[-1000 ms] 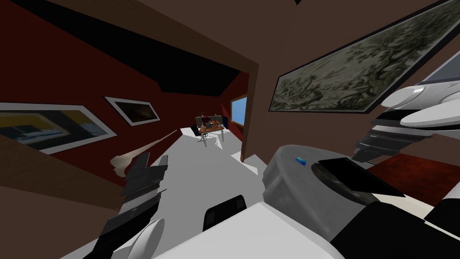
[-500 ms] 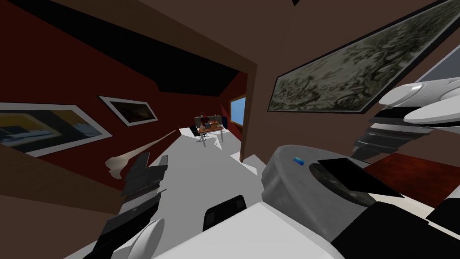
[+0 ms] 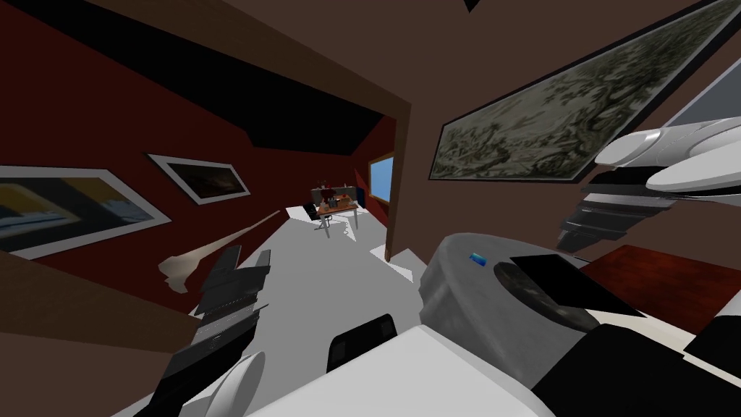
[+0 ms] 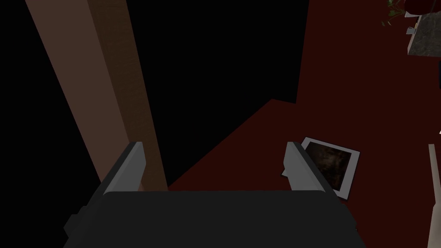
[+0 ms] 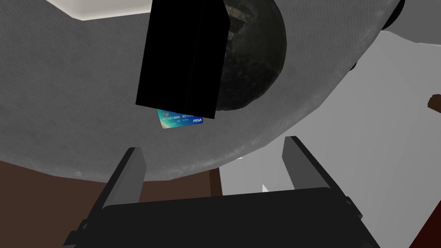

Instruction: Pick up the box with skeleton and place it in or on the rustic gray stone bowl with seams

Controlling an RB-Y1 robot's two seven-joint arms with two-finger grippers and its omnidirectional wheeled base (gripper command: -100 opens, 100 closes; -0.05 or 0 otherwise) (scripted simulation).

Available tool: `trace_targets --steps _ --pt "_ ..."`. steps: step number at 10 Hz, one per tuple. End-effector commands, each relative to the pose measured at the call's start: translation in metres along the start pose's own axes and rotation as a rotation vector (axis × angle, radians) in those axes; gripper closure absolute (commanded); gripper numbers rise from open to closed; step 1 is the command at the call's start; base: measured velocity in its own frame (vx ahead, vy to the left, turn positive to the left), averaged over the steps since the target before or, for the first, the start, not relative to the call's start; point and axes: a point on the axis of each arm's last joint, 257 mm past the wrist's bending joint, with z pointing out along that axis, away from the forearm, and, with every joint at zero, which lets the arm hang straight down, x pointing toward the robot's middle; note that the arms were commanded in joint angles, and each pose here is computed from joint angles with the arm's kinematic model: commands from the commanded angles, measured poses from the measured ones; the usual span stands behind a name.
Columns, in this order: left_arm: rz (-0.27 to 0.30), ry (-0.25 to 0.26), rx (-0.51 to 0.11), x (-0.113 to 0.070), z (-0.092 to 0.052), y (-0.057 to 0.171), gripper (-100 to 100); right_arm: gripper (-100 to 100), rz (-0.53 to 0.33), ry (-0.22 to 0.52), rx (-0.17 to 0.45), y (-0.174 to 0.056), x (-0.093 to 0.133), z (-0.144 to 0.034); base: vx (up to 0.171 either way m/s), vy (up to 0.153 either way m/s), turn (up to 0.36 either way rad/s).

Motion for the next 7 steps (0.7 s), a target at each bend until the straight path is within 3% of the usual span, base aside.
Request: trace_targets --steps 1,2,3,7 --pt "0.0 0.0 0.0 0.0 0.0 0.0 0 -100 -0.003 0.003 -0.003 0.0015 -0.0033 -0.0024 0.016 -0.043 -0.021" --pt "0.0 0.0 0.0 0.0 0.0 0.0 0 -100 0.0 0.003 -0.001 0.0011 -0.0027 -0.0015 0.003 -0.015 0.004" --pt "0.0 0.0 0.0 0.0 0.0 0.0 0 0 0.0 0.003 -0.002 0.0014 -0.0031 -0.0018 0.0 0.0 0.0" --pt "0.0 0.0 0.0 0.0 0.0 0.0 0 0 0.0 0.003 -0.002 0.0014 -0.003 -0.0017 0.0 0.0 0.0"
